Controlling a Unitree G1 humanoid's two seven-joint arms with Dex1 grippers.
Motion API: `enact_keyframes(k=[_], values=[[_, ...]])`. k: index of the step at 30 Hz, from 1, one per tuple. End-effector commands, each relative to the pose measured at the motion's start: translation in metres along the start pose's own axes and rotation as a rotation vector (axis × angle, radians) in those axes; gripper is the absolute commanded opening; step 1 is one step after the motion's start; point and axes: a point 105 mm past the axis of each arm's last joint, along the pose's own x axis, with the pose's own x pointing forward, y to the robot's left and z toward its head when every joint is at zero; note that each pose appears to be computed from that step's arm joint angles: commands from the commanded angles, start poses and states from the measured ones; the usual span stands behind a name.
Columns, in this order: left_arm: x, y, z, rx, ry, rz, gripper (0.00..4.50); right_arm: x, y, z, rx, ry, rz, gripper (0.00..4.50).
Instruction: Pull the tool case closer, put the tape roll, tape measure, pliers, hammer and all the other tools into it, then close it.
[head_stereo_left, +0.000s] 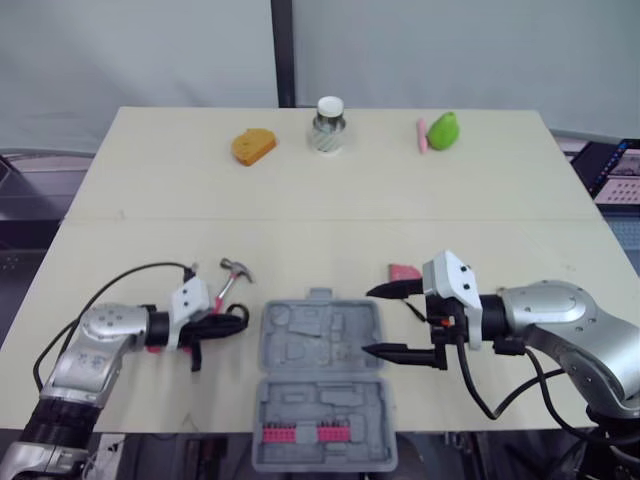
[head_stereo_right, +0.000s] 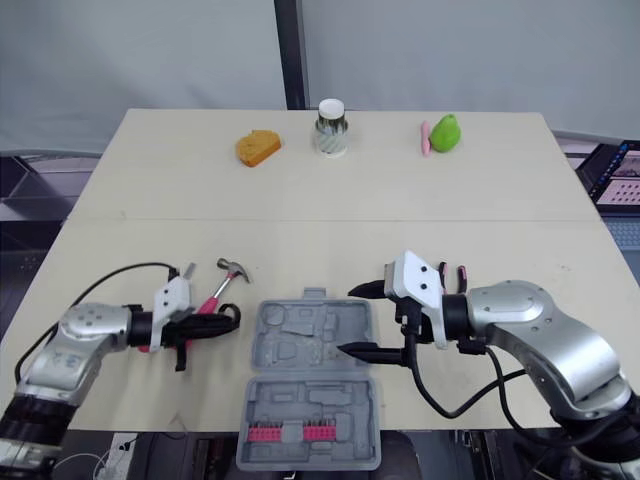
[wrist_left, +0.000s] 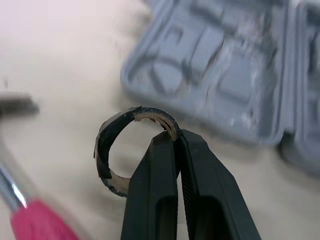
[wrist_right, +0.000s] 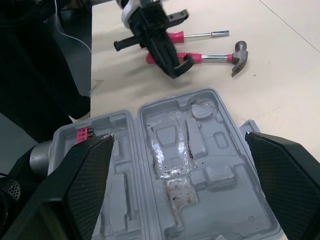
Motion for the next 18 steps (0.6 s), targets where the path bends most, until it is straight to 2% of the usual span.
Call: enact_keyframes(k=[1,3,10,18], values=[[0.008,-0.007,0.029,-0.033,-0.067,-0.071,0.05,-0.003,-0.008,0.007,-0.046,-0.023,-0.045,4.50],[0.016,-0.011,0.033,-0.047,-0.070,-0.095,0.05,-0.003,-0.010,0.006,-0.050,-0.014,-0.058,4.50],[0.033,-0.022,0.022,-0.071,-0.007,-0.163,0.05,0.000,-0.012,0.008,-0.054,-0.027,-0.101,4.50],[0.039,-0.017,0.015,-0.070,0.018,-0.161,0.05,0.002,-0.006,0.008,-0.033,-0.038,-0.131,4.50]])
